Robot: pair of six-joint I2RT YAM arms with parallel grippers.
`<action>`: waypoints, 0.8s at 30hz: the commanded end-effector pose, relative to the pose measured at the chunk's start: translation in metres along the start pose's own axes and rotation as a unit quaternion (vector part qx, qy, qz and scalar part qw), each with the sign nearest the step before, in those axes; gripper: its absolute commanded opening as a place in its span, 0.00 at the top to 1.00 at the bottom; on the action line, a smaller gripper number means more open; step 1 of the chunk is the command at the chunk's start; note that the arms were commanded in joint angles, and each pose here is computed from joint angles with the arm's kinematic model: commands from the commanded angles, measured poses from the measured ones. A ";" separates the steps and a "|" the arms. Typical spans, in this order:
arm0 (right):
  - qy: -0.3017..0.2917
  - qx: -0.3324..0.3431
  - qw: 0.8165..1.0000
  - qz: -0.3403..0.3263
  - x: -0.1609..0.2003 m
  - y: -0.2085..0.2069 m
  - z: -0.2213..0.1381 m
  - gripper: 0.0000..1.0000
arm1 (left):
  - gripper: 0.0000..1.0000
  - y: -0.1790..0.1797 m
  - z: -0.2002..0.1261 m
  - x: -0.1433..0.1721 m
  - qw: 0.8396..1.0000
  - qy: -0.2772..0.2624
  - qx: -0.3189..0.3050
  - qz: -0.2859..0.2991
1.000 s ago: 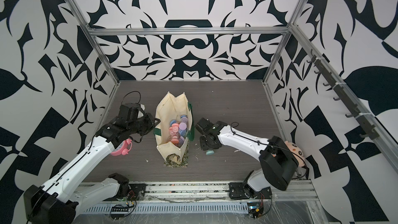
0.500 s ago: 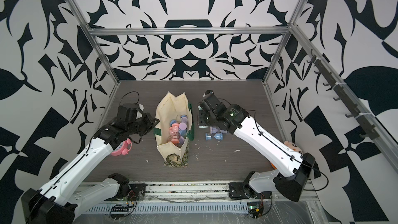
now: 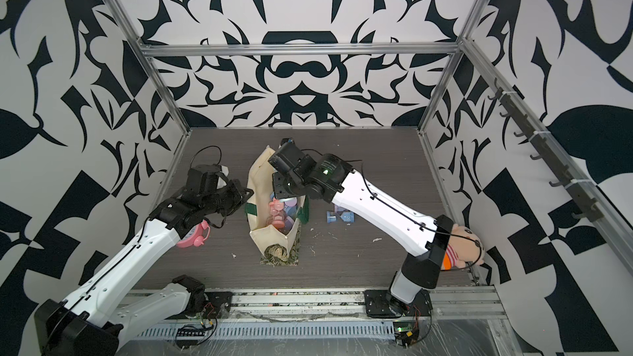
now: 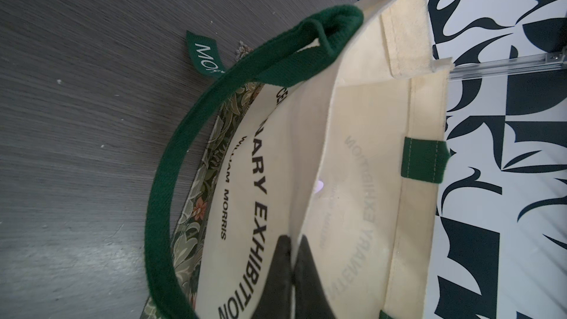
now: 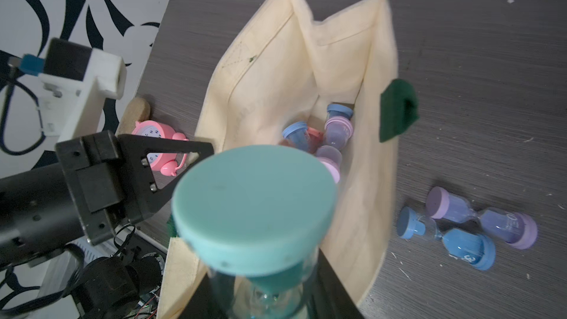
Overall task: Put the hourglass into the canvas bag
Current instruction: Place the hourglass in the canvas bag.
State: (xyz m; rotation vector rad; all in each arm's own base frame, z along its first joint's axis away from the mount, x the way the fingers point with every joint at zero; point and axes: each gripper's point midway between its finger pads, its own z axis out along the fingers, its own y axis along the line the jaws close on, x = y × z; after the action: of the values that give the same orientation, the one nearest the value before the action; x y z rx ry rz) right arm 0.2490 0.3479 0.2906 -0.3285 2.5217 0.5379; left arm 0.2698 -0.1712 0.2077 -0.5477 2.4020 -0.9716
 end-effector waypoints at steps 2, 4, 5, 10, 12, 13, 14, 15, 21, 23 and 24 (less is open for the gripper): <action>0.015 0.017 1.000 -0.002 0.000 0.006 0.011 0.99 | 1.00 -0.002 0.000 0.002 1.000 0.003 0.010 0.005; 0.035 0.034 0.999 -0.003 0.006 0.004 0.026 1.00 | 1.00 -0.003 0.000 0.002 1.000 0.003 0.013 0.004; 0.044 0.039 0.998 -0.002 0.010 0.004 0.034 1.00 | 1.00 -0.003 0.000 0.002 1.000 0.002 0.012 0.004; 0.095 0.051 0.994 0.012 0.034 0.004 0.075 1.00 | 1.00 -0.004 0.000 0.001 1.000 0.001 0.015 0.004; 0.116 0.054 0.992 0.014 0.047 0.004 0.089 1.00 | 1.00 -0.005 0.000 0.001 1.000 0.002 0.016 0.004; 0.124 0.057 0.991 0.016 0.051 0.004 0.095 1.00 | 1.00 -0.005 0.000 0.001 1.000 0.002 0.017 0.005; 0.133 0.061 0.989 0.019 0.057 0.002 0.100 1.00 | 1.00 -0.006 0.000 0.000 1.000 0.002 0.017 0.007; 0.141 0.064 0.988 0.022 0.062 0.001 0.105 1.00 | 1.00 -0.006 0.000 0.001 1.000 0.002 0.018 0.008; 0.179 0.069 0.981 0.037 0.090 -0.006 0.128 0.89 | 1.00 -0.007 0.000 0.001 1.000 0.004 0.019 0.012; 0.183 0.071 0.980 0.035 0.092 -0.007 0.129 0.79 | 1.00 -0.006 0.001 0.001 1.000 0.005 0.017 0.012; 0.182 0.070 0.980 0.033 0.091 -0.006 0.129 0.72 | 1.00 -0.005 0.001 0.002 1.000 0.006 0.017 0.012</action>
State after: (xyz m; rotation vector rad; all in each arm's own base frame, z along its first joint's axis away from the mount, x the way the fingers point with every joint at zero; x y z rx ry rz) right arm 0.2371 0.3806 0.1305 -0.3257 2.9258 0.2849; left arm 0.2701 -0.1732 0.2091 -0.5358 2.3982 -0.9874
